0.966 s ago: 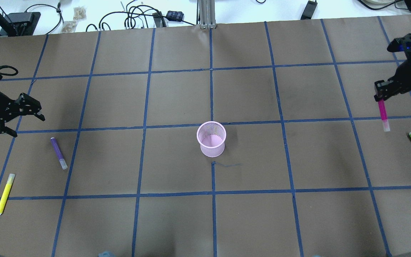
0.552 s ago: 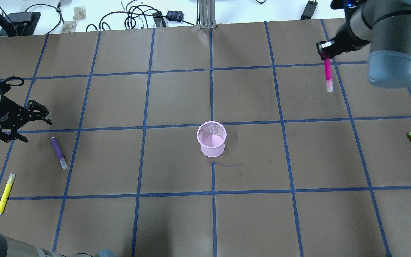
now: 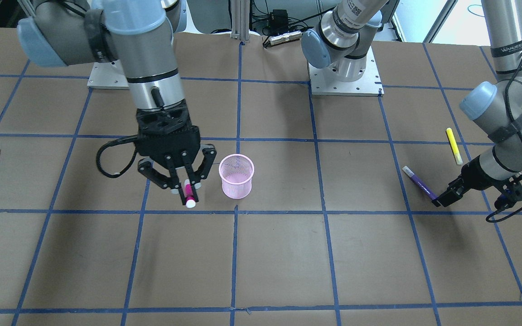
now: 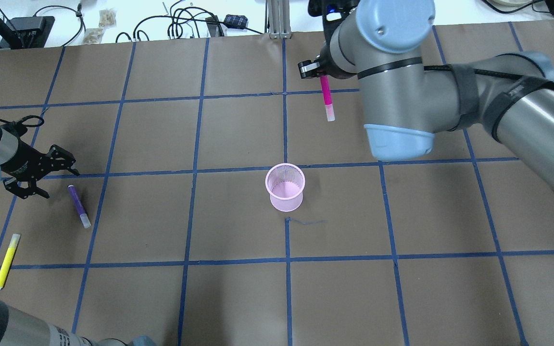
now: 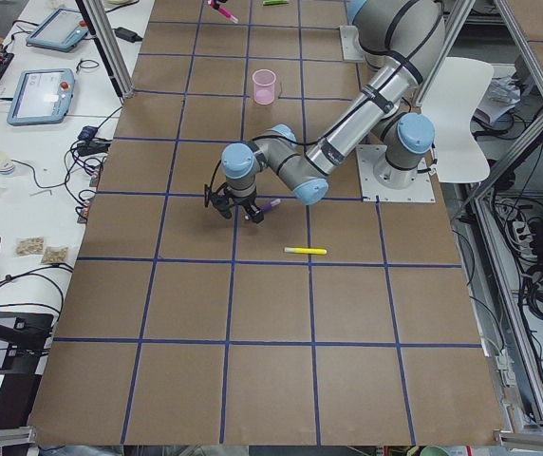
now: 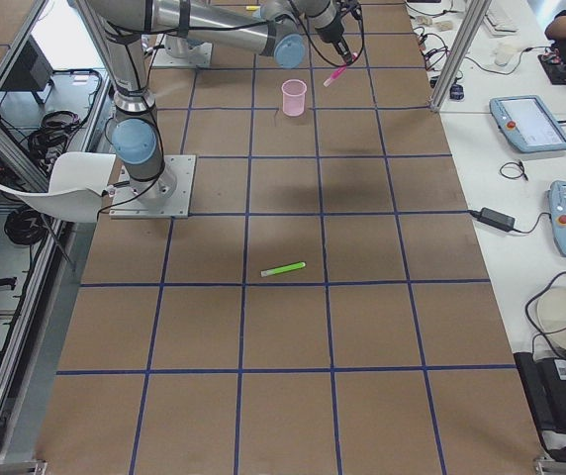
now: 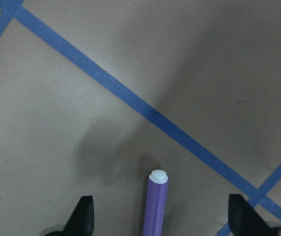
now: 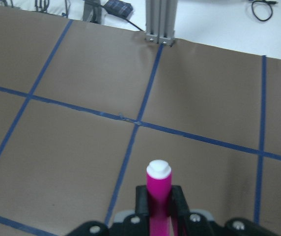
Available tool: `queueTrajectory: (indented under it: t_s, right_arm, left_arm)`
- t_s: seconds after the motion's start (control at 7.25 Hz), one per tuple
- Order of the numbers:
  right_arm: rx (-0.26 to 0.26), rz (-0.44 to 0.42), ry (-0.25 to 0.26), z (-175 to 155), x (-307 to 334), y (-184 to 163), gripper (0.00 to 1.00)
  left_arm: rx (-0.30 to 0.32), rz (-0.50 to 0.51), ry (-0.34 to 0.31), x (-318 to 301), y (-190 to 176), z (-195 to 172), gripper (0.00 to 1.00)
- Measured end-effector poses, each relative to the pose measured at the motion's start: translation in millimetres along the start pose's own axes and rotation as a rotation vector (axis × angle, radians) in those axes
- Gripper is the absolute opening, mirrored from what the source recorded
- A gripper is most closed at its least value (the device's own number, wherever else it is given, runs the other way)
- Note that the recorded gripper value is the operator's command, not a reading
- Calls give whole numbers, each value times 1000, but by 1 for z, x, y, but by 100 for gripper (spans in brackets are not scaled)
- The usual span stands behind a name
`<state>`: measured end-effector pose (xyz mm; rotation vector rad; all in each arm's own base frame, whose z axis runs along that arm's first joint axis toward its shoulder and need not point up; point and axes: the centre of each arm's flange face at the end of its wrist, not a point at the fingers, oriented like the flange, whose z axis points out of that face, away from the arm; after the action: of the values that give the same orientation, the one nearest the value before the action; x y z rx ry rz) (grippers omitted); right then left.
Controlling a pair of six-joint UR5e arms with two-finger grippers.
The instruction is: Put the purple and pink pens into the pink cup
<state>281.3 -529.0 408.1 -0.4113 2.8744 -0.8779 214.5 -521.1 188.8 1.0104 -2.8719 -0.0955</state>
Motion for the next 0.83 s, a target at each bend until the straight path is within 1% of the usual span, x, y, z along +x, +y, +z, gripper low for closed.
queueTrajectory:
  t_s: [0.14, 0.28, 0.41, 0.55, 0.69, 0.83]
  right_arm:
    - [18, 19, -21, 5, -21, 15, 0]
    - [38, 48, -33, 14, -29, 35, 0]
    - [57, 67, -41, 21, -32, 55, 0]
    - [62, 76, -47, 25, -34, 66, 0]
    - [61, 79, -55, 27, -39, 72, 0]
    - [52, 76, -62, 29, -45, 78, 0]
  left_arm:
    - [-6, 1, -1, -1, 0, 5, 78]
    - [-14, 0, -2, -1, 1, 9, 66]
    - [-19, -1, -2, -1, 1, 12, 61]
    - [-24, -4, -2, -1, 0, 13, 60]
    - [-30, -8, -2, -2, 1, 14, 53]
    - [-35, -9, -2, -1, 2, 15, 38]
